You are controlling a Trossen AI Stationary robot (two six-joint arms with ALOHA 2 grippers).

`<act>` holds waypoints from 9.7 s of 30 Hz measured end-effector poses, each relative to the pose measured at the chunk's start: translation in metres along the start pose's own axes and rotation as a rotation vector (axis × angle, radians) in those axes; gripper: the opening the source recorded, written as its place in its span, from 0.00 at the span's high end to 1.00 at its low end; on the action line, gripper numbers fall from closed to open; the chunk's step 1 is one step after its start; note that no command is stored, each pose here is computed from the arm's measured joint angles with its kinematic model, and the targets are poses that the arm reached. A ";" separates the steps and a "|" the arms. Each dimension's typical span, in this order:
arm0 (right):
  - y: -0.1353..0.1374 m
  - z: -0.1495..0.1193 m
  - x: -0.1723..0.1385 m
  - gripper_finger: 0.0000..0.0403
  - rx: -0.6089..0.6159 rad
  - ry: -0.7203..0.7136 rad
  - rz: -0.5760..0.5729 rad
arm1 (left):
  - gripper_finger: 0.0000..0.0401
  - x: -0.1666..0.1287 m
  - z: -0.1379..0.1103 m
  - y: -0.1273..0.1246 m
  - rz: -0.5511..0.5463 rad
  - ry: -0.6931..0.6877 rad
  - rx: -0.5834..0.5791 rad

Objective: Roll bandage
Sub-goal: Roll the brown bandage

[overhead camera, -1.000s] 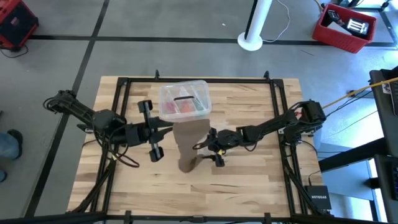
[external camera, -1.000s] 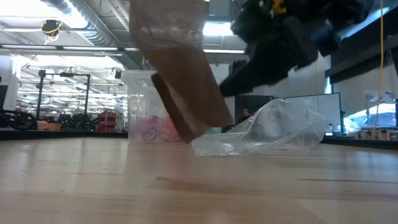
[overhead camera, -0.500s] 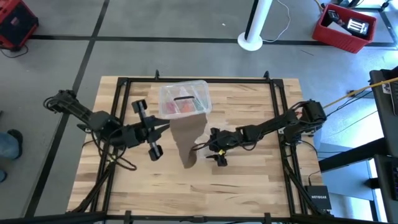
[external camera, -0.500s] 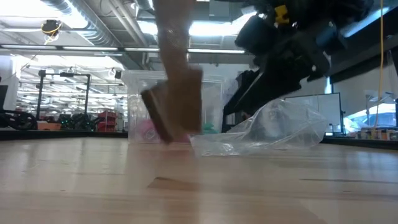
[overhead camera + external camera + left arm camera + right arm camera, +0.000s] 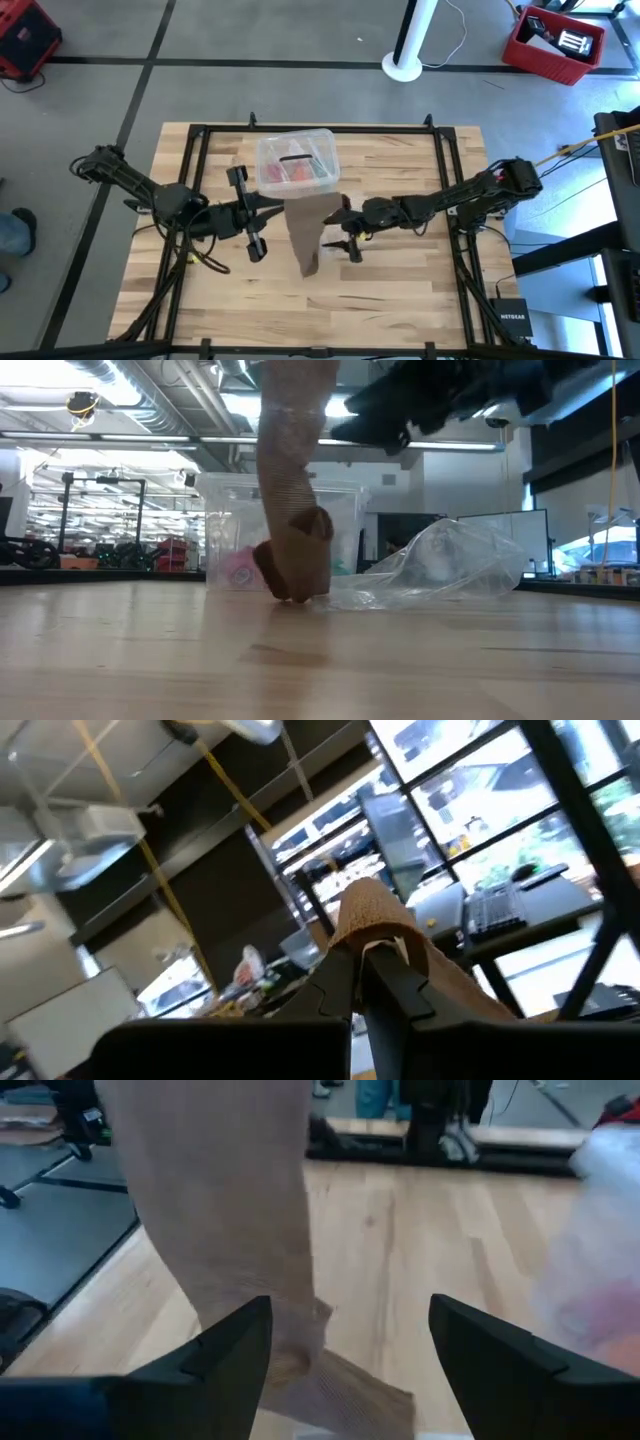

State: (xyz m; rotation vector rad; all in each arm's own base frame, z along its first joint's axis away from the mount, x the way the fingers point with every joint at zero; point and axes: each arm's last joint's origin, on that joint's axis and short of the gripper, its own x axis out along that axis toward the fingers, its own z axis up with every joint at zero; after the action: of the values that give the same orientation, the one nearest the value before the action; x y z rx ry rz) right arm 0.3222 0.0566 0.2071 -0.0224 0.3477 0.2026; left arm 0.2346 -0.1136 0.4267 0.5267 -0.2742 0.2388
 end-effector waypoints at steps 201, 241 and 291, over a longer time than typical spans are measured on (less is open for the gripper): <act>-0.024 0.091 -0.088 0.35 -0.130 0.029 -0.069 | 1.00 -0.023 0.013 0.003 -0.078 0.111 -0.104; 0.010 0.034 -0.010 0.35 -0.061 -0.414 0.054 | 1.00 -0.021 0.012 0.006 -0.057 0.110 -0.134; -0.039 0.118 -0.064 0.98 -0.571 -0.415 -0.442 | 1.00 -0.037 -0.007 -0.066 -0.371 0.345 -0.387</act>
State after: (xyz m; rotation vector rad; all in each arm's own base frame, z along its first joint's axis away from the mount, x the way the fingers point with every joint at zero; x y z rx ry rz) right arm 0.3109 0.0124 0.3398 -0.6077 -0.1417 -0.1386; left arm 0.2204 -0.1706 0.3788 0.1398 0.1159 -0.0873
